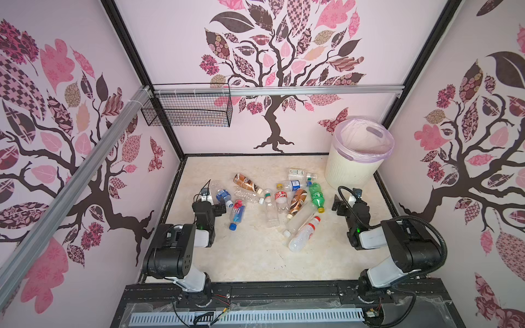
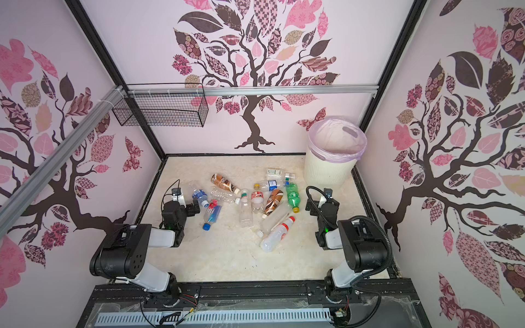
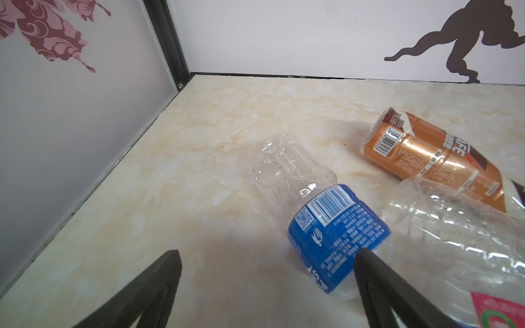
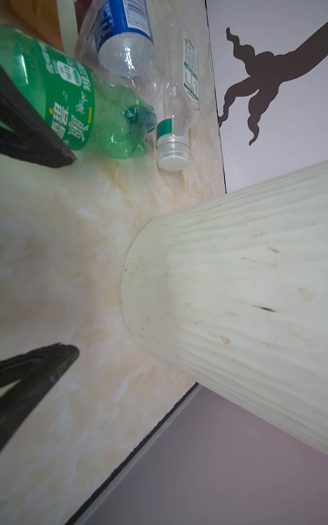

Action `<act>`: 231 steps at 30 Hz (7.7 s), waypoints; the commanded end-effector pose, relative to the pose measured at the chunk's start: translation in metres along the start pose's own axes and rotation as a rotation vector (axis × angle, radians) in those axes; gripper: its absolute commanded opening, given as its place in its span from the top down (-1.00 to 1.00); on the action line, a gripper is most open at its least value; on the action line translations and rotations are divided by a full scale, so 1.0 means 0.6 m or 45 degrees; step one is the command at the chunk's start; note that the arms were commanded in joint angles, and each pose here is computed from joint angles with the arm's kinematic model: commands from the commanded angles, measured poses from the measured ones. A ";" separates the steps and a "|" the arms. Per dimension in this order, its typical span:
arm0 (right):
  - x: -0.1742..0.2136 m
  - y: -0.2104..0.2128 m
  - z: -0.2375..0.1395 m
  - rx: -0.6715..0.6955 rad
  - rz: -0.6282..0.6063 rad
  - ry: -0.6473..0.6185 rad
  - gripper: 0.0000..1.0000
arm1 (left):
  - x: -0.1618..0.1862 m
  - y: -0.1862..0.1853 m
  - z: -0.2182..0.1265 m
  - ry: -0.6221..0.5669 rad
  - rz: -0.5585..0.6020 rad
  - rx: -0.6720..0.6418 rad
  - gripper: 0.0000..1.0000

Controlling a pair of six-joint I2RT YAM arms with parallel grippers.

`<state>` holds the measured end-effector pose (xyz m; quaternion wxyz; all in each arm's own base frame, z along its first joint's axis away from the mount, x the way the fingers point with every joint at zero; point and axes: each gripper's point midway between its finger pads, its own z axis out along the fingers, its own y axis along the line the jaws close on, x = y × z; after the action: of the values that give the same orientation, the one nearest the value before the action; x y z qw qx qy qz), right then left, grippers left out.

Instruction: Throw the plastic bottles in the bin

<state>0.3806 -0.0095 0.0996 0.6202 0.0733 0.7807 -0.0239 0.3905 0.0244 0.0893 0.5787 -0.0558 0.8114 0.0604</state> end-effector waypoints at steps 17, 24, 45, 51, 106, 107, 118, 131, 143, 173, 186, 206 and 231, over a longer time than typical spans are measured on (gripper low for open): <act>-0.021 0.006 0.002 -0.015 0.005 -0.050 -0.99 | -0.024 -0.001 0.010 -0.027 -0.032 0.042 -0.97; -0.021 0.006 0.002 -0.017 0.005 -0.048 -0.99 | -0.023 -0.001 0.010 -0.025 -0.030 0.043 -0.96; -0.044 -0.041 -0.020 0.266 0.185 0.107 -0.99 | -0.078 0.111 -0.060 0.064 -0.123 -0.550 -0.97; -0.086 -0.092 -0.087 0.494 0.424 -0.048 -0.99 | -0.123 0.072 -0.100 0.154 -0.014 -0.640 -0.97; 0.078 0.196 0.103 -0.122 -0.053 0.894 -0.75 | -0.157 -0.408 -0.273 0.790 -0.435 1.039 -0.97; 0.080 0.201 0.105 -0.135 -0.054 0.901 -0.74 | -0.157 -0.409 -0.272 0.789 -0.434 1.042 -0.97; 0.088 0.201 0.115 -0.114 -0.073 0.943 -0.34 | -0.179 -0.414 -0.261 0.733 -0.458 1.031 -0.97; -0.029 0.199 0.079 -0.129 -0.032 0.793 -0.08 | -0.238 -0.419 -0.250 0.632 -0.484 1.005 -0.97; -0.385 0.220 -0.041 -0.312 0.116 0.235 -0.04 | -0.376 -0.478 -0.292 0.338 -0.352 1.147 -0.97; -0.727 0.047 0.020 0.157 0.105 -0.158 -0.99 | -0.477 -0.556 -0.356 0.037 -0.052 1.211 -0.96; -0.608 0.197 -0.028 -0.091 -0.043 -0.019 -0.99 | -0.392 -0.453 -0.278 0.253 0.079 0.685 -0.96; -0.242 0.475 -0.103 -0.471 -0.422 0.352 -0.99 | -0.128 -0.047 -0.085 0.944 -0.570 -0.228 -0.97; -0.195 0.542 -0.163 -0.853 -0.253 0.381 -0.99 | -0.045 -0.064 0.120 1.022 -0.721 -0.149 -0.96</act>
<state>0.3621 0.3124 0.2310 0.4614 -0.2131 0.8464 0.1591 0.4454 0.0001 0.0805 0.1815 -0.3268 0.9253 -0.0640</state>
